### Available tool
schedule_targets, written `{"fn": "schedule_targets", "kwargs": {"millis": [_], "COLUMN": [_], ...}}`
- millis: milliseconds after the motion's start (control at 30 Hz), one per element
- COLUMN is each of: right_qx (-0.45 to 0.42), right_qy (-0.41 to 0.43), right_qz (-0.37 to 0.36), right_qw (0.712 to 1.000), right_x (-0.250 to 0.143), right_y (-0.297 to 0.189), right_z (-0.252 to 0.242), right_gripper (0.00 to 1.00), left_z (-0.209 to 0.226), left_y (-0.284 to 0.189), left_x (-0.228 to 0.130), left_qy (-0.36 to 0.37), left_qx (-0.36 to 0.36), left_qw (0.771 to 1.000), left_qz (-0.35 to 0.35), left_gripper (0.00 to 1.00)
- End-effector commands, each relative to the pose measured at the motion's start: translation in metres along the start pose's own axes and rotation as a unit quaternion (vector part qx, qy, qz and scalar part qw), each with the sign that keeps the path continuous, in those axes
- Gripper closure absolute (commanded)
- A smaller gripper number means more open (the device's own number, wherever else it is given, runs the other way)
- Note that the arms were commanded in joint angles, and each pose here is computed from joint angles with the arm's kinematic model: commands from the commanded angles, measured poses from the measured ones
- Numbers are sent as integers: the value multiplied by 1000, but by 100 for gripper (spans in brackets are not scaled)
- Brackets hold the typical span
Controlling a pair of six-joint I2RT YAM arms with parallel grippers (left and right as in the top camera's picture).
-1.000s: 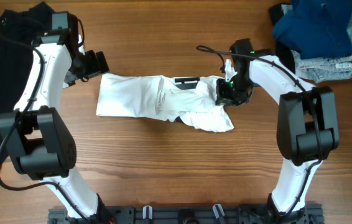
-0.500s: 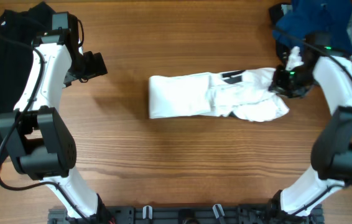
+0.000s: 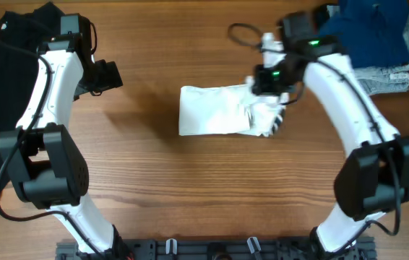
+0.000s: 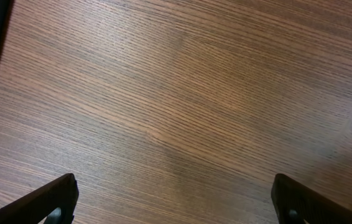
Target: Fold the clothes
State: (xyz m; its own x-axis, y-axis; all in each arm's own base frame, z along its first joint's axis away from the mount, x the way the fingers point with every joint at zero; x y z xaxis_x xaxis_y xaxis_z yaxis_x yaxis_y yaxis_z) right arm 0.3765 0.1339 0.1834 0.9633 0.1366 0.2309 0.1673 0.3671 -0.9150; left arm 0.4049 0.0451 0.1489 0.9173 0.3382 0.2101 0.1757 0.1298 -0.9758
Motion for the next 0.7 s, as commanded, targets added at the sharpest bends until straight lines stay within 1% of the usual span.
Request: {"fn": "schedule_targets", "kwargs": {"millis": [0, 33, 167, 367, 433, 567, 667], "right_qx": [31, 37, 51, 59, 62, 84, 91], "right_qy": [-32, -49, -85, -117, -126, -159, -162], "right_qz": [-29, -36, -43, -16, -18, -30, -30], "right_qw": [999, 997, 994, 991, 990, 983, 982], "right_x": [5, 5, 5, -4, -4, -2, -2], "right_y": [-4, 0, 13, 48, 52, 52, 46], "right_z": [46, 63, 90, 115, 120, 131, 134], "right_gripper": [96, 96, 96, 96, 96, 54, 36], "left_z": [3, 3, 3, 3, 3, 3, 3], "left_y": [-12, -12, -12, -12, -12, -12, -10], "left_x": [5, 5, 5, 5, 5, 5, 6], "left_qy": [-11, -11, -11, -11, -11, -12, -12], "left_qx": [3, 3, 3, 3, 3, 3, 3], "left_qw": [1000, 1000, 1000, 1000, 1000, 1000, 1000], "left_qz": [-20, -20, -20, -20, -20, -21, -21], "left_gripper": [0, 0, 0, 0, 0, 0, 0]}}
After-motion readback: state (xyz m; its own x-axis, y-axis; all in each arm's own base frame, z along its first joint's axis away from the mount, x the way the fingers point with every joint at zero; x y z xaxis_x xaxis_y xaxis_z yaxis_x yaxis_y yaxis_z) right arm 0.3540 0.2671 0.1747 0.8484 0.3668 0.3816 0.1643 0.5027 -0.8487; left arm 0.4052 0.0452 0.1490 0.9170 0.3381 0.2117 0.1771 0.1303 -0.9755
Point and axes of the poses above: each gripper's point midway between its finger pads, its own y axis out along the fingers, its own z axis along the line the jaws close on, x = y × z, the point moved 6 cm from there along -y, back along the fingers
